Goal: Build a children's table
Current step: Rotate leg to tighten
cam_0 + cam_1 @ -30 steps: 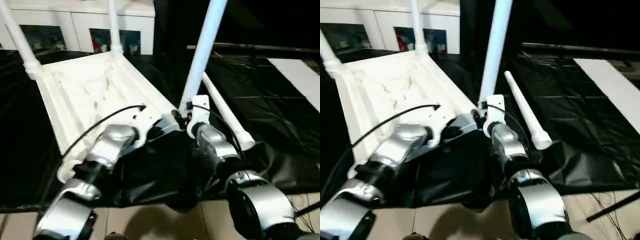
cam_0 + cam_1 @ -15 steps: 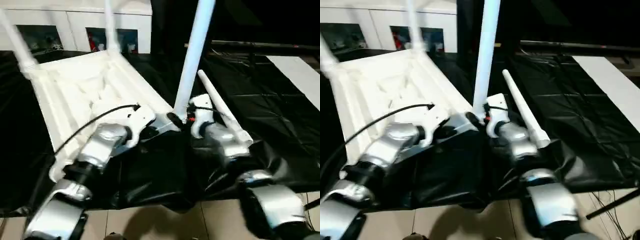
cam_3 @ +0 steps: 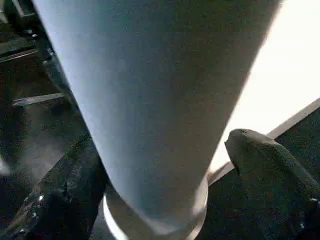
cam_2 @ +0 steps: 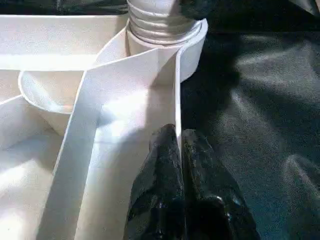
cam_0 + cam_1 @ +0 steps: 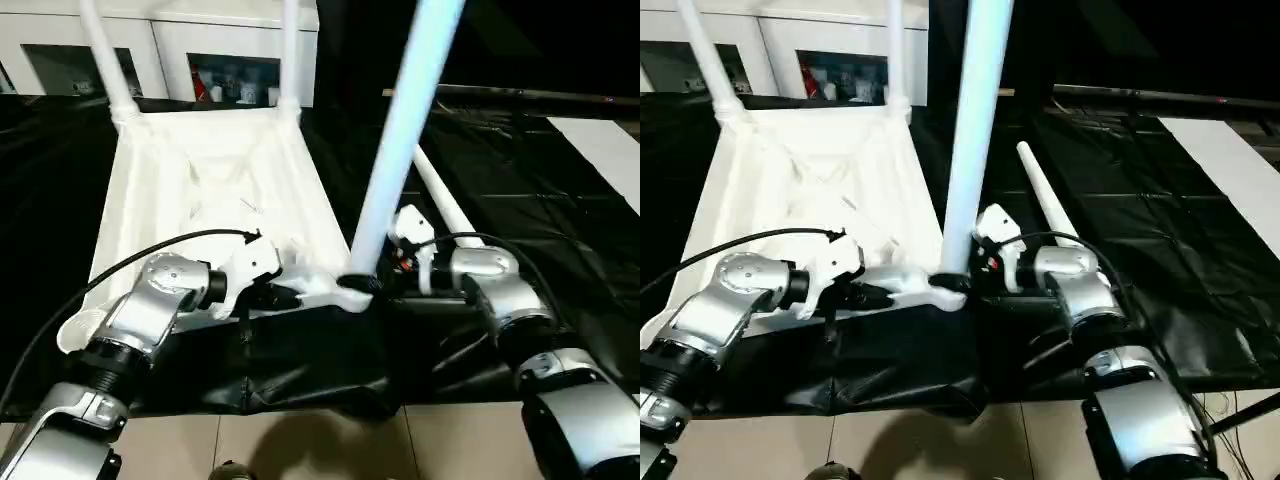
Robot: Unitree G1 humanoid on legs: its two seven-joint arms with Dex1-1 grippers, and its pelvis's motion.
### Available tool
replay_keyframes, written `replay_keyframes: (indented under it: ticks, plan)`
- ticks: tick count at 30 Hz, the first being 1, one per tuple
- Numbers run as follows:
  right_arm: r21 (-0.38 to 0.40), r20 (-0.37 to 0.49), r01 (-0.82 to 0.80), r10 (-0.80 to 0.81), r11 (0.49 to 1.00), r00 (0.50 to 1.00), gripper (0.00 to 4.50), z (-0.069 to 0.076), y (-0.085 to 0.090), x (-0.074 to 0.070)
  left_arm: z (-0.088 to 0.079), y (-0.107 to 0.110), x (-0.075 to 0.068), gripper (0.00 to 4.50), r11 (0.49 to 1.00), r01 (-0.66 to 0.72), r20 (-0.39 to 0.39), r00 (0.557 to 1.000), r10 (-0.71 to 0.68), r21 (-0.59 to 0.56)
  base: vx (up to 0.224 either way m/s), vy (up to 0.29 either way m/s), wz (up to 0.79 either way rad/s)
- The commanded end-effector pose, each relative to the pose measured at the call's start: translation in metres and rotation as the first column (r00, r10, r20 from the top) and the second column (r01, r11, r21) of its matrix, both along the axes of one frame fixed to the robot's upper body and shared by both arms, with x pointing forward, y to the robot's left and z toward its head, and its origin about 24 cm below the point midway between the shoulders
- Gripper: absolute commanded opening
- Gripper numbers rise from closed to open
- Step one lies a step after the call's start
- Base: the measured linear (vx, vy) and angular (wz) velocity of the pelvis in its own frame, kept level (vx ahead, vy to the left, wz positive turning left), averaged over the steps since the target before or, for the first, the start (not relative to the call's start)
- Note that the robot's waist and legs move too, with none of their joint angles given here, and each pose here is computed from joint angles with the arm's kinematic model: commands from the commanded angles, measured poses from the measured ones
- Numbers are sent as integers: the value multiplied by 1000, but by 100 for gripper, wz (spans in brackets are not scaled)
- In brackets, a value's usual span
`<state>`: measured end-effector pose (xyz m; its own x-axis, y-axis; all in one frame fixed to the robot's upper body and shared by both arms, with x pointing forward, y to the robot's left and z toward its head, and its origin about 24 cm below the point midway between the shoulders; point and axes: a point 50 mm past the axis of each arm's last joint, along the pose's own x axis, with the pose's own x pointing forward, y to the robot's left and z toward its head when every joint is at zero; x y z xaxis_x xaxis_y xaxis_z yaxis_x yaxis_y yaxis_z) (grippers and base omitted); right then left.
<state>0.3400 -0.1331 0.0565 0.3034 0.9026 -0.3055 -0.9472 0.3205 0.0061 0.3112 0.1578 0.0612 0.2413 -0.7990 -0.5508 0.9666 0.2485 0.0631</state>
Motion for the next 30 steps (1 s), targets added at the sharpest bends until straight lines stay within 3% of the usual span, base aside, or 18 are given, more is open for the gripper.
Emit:
replay_keyframes:
  ticks: [1, 5, 15, 22, 25, 30]
  plan:
    - [-23, -20, -21, 21, 1000, 1000, 387, -3, -4, -4, 2, -2, -2, 0, 999, 31, 3, 1000, -31, -22, 0, 0, 0]
    - [-30, -28, -14, 13, 999, 1000, 387, -5, -5, -4, 3, -2, -2, 0, 999, 32, 5, 999, -32, -26, 0, 0, 0]
    - [4, -47, -4, 4, 1000, 999, 298, -5, -3, -4, 3, -2, -2, 0, 999, 45, 0, 999, -45, -29, 0, 0, 0]
    - [2, -67, -1, 1, 1000, 998, 270, -12, -3, -9, -1, -3, -4, 0, 998, 56, -20, 998, -56, -21, 0, 0, 0]
    - [-42, -39, 181, -183, 982, 982, 269, -23, -5, -3, -3, -6, 3, 0, 1000, -1, -3, 1000, 1, -7, 0, 0, 0]
    - [-20, -73, 411, -412, 911, 908, 267, -32, -2, 4, -6, -13, 15, 0, 990, -142, 28, 989, 142, -7, 0, 0, 0]
